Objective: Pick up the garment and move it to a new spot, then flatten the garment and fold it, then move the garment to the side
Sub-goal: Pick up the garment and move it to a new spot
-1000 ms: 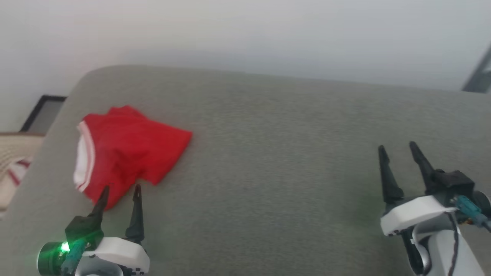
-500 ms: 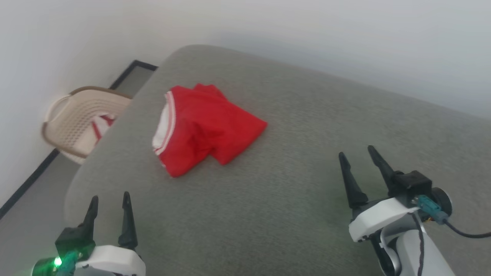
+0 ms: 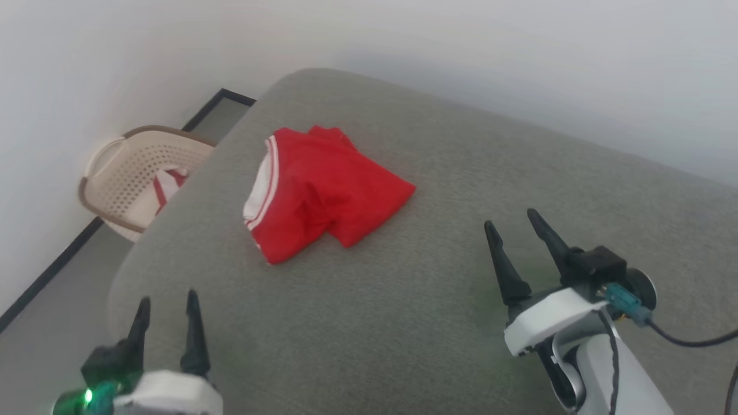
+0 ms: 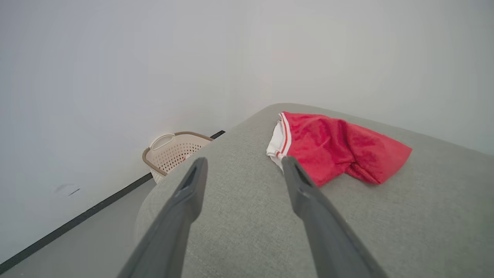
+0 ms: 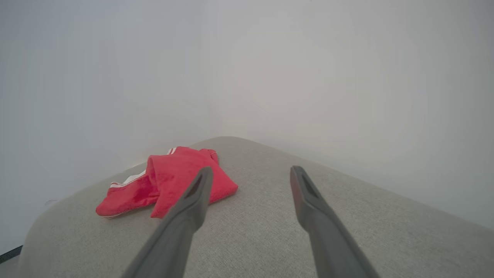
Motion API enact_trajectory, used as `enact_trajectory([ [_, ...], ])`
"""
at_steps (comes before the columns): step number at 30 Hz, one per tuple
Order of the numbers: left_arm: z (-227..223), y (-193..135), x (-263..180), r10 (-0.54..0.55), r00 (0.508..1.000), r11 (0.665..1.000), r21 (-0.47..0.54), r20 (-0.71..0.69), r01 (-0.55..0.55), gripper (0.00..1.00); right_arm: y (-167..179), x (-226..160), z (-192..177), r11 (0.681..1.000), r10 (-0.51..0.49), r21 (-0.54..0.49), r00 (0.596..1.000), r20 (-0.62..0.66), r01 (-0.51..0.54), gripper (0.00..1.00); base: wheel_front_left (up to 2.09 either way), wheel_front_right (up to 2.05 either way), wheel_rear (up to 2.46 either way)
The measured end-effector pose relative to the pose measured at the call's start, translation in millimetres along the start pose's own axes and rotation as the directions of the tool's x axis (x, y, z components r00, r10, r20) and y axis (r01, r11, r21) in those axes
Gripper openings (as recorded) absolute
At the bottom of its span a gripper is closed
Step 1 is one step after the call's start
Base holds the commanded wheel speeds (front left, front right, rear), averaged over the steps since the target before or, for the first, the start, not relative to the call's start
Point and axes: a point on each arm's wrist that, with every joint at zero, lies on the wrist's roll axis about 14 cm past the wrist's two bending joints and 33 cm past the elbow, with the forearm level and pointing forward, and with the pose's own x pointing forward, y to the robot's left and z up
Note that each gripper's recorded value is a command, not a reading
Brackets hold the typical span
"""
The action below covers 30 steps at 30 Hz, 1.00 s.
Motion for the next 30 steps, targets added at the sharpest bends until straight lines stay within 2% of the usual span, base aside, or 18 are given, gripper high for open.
enact_trajectory([
  [5, 21, -47, 42, -0.151, 0.987, 0.988, 0.028, 0.056, 0.15, 1.0, -24, -5, -1, 0.999, -0.053, -0.01, 0.999, 0.002, 0.053, 1.0, 0.0, 0.0, 0.0],
  [7, 27, -79, 76, -0.255, 0.965, 0.965, 0.073, 0.056, 0.251, 1.0, -48, -13, -6, 0.994, -0.108, -0.018, 0.994, -0.008, 0.108, 1.0, 0.0, 0.0, 0.0],
  [9, 27, -97, 100, -0.301, 0.953, 0.951, 0.083, 0.037, 0.298, 1.0, -65, -19, -8, 0.989, -0.147, -0.02, 0.989, -0.01, 0.147, 1.0, 0.0, 0.0, 0.0],
  [12, 9, -122, 136, -0.345, 0.936, 0.935, 0.062, -0.065, 0.349, 1.0, -91, -29, -13, 0.977, -0.212, -0.022, 0.977, -0.018, 0.211, 1.0, 0.0, 0.0, 0.0],
  [14, -12, -139, 153, -0.376, 0.906, 0.916, 0.071, -0.197, 0.395, 1.0, -106, -37, -17, 0.968, -0.249, -0.022, 0.968, -0.025, 0.249, 1.0, 0.0, 0.0, 0.0],
  [17, -31, -153, 176, -0.377, 0.864, 0.914, 0.014, -0.334, 0.405, 1.0, -126, -44, -17, 0.954, -0.3, -0.022, 0.954, -0.018, 0.3, 1.0, 0.0, 0.0, 0.0],
  [20, -54, -162, 192, -0.365, 0.794, 0.919, -0.049, -0.486, 0.392, 1.0, -146, -57, -22, 0.933, -0.36, -0.019, 0.933, -0.027, 0.36, 1.0, 0.0, 0.0, 0.0],
  [24, -104, -168, 186, -0.319, 0.608, 0.918, -0.079, -0.727, 0.387, 1.0, -171, -79, -37, 0.9, -0.435, -0.019, 0.898, -0.061, 0.435, 1.0, 0.0, 0.0, 0.0],
  [25, -112, -170, 186, -0.314, 0.571, 0.918, -0.089, -0.759, 0.386, 1.0, -175, -83, -40, 0.894, -0.448, -0.021, 0.892, -0.069, 0.447, 1.0, 0.0, 0.0, 0.0],
  [30, -137, -181, 195, -0.284, 0.451, 0.923, -0.113, -0.846, 0.368, 1.0, -194, -91, -49, 0.872, -0.489, -0.03, 0.869, -0.08, 0.488, 1.0, 0.0, 0.0, 0.0],
])
